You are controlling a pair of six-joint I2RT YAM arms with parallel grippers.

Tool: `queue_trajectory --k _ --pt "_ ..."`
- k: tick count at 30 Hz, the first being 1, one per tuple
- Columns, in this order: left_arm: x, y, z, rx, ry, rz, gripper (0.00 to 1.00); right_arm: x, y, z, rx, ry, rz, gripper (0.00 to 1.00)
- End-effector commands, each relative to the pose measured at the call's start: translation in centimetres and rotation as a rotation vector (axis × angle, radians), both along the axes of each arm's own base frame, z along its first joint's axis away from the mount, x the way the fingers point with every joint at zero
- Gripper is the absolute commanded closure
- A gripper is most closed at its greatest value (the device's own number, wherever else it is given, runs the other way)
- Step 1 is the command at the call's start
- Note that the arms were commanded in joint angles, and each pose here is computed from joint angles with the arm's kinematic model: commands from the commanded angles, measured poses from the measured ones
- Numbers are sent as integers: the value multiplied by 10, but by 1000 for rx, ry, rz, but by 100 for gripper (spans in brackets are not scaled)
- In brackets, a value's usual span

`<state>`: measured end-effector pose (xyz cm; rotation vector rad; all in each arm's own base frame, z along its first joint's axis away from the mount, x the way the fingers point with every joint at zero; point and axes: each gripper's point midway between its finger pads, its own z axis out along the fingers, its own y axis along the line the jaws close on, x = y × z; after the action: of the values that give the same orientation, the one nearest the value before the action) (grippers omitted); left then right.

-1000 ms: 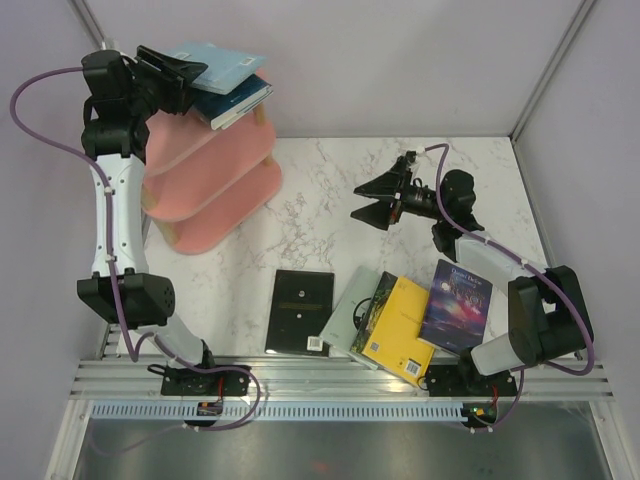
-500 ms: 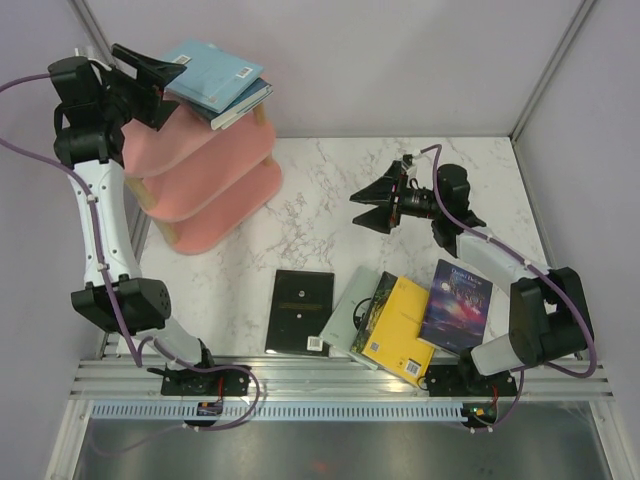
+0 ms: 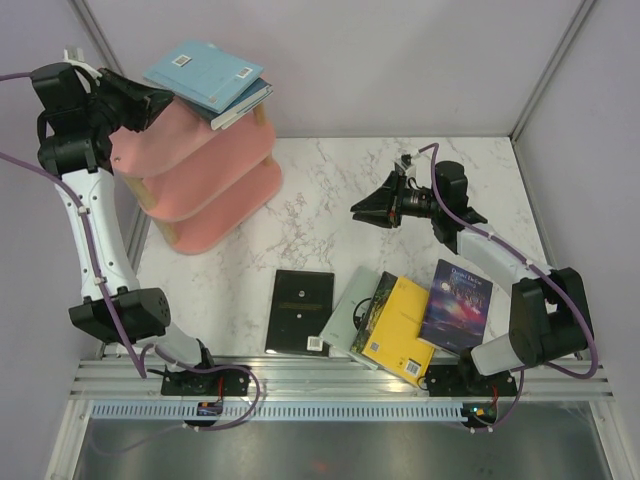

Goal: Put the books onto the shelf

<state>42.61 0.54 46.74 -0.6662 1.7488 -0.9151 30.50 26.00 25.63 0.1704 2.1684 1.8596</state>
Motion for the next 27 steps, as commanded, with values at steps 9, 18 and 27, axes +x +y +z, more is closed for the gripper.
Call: queue_trajectory --k 9,18,27 --pt "20 -17 -27 23 54 -64 98 4 1 10 -8 -59 5 61" --pt "29 -30 -44 30 96 -73 98 14 1 10 -11 -57 2 60" --pt "29 -33 -49 40 109 -55 98 19 3 9 -13 -55 6 60"
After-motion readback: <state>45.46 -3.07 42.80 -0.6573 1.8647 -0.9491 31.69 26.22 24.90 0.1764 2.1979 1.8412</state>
